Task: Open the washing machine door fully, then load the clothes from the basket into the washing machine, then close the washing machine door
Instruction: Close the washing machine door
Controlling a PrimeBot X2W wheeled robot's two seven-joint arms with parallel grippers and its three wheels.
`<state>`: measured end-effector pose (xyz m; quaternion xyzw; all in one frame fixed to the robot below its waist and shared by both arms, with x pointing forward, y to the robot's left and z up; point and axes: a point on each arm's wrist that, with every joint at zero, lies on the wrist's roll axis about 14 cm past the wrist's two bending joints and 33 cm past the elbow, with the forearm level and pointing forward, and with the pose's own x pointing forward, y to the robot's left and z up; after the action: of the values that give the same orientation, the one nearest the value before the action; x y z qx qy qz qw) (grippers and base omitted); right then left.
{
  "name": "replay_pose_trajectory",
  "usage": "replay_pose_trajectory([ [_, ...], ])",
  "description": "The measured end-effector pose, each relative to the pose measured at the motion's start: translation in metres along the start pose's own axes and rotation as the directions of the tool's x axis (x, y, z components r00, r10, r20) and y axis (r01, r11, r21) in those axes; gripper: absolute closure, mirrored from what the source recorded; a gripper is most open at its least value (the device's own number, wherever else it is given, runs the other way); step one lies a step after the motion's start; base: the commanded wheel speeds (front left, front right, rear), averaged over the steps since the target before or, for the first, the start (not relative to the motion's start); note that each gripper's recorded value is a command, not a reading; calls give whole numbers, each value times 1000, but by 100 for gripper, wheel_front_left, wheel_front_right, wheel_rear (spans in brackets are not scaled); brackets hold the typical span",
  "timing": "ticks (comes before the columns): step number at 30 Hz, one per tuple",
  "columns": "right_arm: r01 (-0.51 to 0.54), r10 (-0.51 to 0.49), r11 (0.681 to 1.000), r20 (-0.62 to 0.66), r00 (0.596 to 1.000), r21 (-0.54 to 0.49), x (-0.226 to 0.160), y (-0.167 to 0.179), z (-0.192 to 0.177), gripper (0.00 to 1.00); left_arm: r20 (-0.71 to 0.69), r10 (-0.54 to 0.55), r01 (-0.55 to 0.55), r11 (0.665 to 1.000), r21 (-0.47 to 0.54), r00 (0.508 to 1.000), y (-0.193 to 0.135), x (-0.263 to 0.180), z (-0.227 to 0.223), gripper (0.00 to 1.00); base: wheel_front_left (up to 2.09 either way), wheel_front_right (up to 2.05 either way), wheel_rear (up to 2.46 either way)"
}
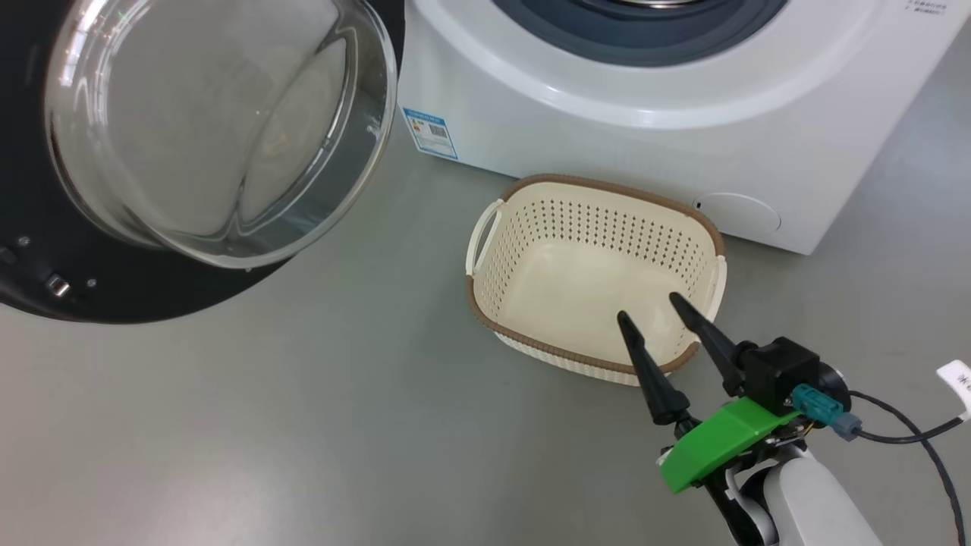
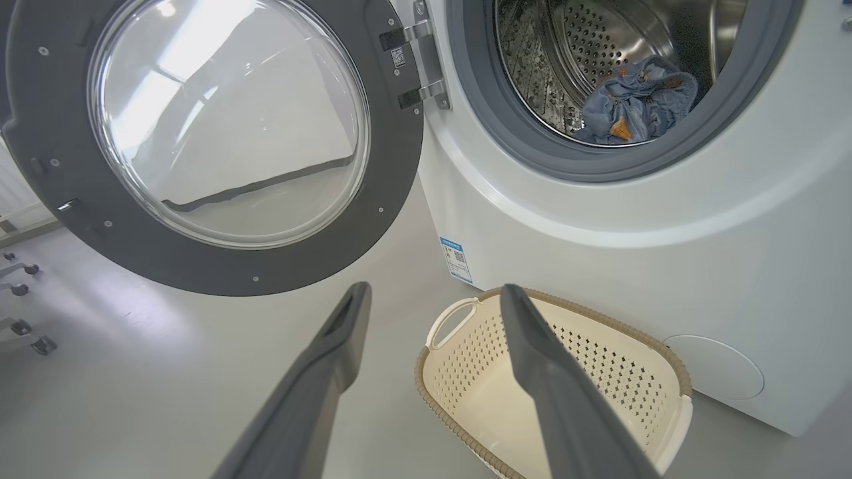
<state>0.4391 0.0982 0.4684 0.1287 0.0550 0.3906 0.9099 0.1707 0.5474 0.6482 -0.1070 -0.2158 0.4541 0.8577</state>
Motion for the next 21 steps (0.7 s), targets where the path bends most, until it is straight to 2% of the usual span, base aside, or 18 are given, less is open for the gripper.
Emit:
replay_pose_trajectory([
  [2,5,-5,1000,0,1000,-7,1,-4,0,0,-9,33,-33,996,-77,999,1,17,2,100,0,0,0],
  [7,17,-17,1000,-14,1000,-5,1,-12,-4,0,-89,120,-135,973,-185,989,15,45,-11,100,0,0,0],
  [10,33,-33,999,-20,999,-5,-1,-18,-6,0,-146,163,-202,928,-313,976,16,59,-27,100,0,0,0],
  [14,52,-52,999,-26,998,-2,-4,-26,-9,0,-219,189,-272,844,-462,957,11,73,-44,100,0,0,0],
  [21,84,-84,996,-31,996,0,-10,-39,-13,0,-358,205,-378,763,-524,911,5,79,-79,100,0,0,0],
])
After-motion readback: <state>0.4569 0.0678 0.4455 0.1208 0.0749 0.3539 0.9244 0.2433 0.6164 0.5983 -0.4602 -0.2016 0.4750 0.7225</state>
